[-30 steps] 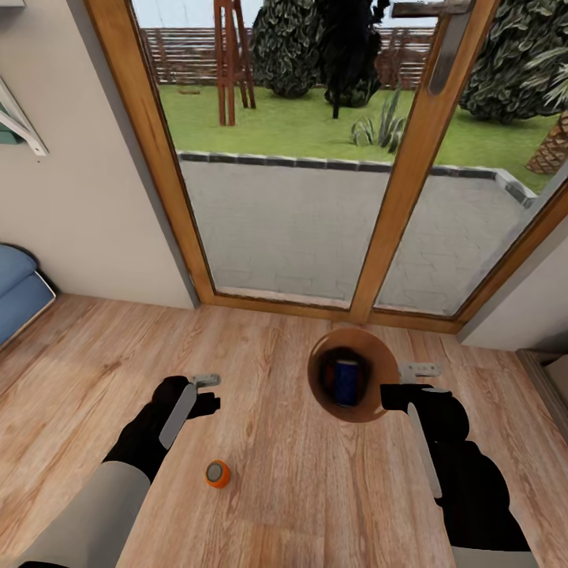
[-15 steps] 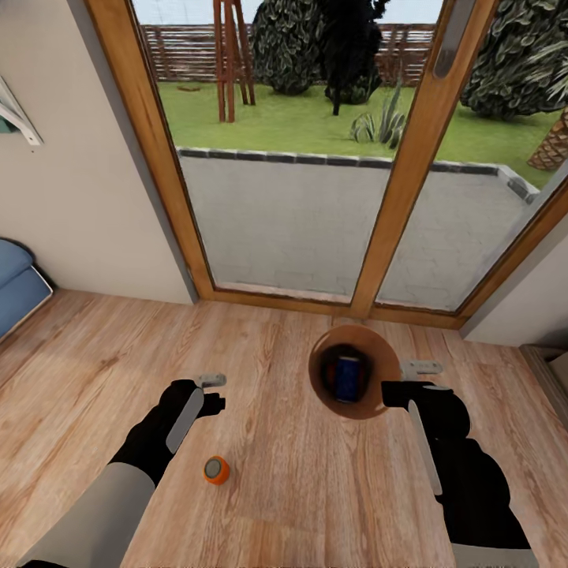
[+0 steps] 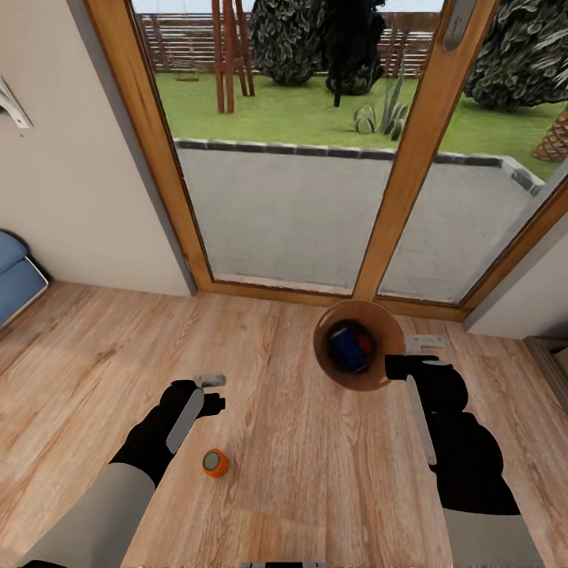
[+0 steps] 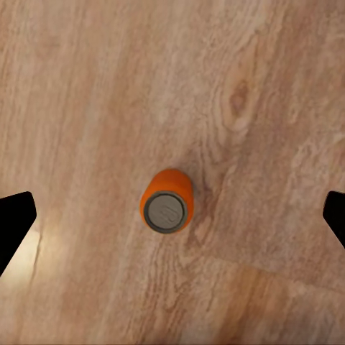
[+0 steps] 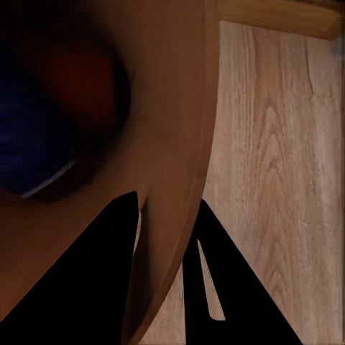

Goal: Put the three can of soda from the living room inside the tash can in the kitchen.

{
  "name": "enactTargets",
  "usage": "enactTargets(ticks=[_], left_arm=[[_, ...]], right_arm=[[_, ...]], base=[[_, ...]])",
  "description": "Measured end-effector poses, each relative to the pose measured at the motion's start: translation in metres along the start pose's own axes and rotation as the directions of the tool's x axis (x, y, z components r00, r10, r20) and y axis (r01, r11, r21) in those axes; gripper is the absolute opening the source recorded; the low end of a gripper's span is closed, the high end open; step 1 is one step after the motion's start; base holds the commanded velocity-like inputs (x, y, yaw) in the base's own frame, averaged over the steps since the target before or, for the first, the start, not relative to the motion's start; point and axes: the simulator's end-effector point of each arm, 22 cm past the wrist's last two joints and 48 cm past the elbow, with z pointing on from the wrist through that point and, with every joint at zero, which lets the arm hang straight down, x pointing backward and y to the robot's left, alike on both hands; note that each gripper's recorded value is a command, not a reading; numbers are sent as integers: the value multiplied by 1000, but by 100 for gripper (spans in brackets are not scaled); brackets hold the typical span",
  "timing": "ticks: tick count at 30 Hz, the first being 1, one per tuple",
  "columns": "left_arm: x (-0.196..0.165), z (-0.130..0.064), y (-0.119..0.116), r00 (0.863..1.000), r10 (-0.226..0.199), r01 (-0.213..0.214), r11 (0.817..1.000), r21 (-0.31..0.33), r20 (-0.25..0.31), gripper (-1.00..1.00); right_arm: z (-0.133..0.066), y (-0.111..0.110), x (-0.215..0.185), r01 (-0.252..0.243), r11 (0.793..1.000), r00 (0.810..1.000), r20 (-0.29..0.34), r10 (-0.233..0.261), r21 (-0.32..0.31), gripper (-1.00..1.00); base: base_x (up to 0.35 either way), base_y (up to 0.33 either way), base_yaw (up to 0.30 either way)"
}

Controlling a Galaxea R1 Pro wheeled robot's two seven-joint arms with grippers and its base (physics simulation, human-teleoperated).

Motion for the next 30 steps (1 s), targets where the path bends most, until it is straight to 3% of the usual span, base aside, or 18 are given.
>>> enactTargets(ticks=[7, 30], left_arm=[[9, 17, -1, 1000, 0, 0, 1000, -1, -7, 100], [38, 70, -3, 1000, 0, 0, 1000, -1, -21, 100]], right_arm=[[8, -11, -13, 35, 996, 999, 38, -38, 80, -100], [44, 3, 9, 24, 998, 998, 59, -28, 63, -100]], base=[[0, 0, 0], [0, 0, 0]])
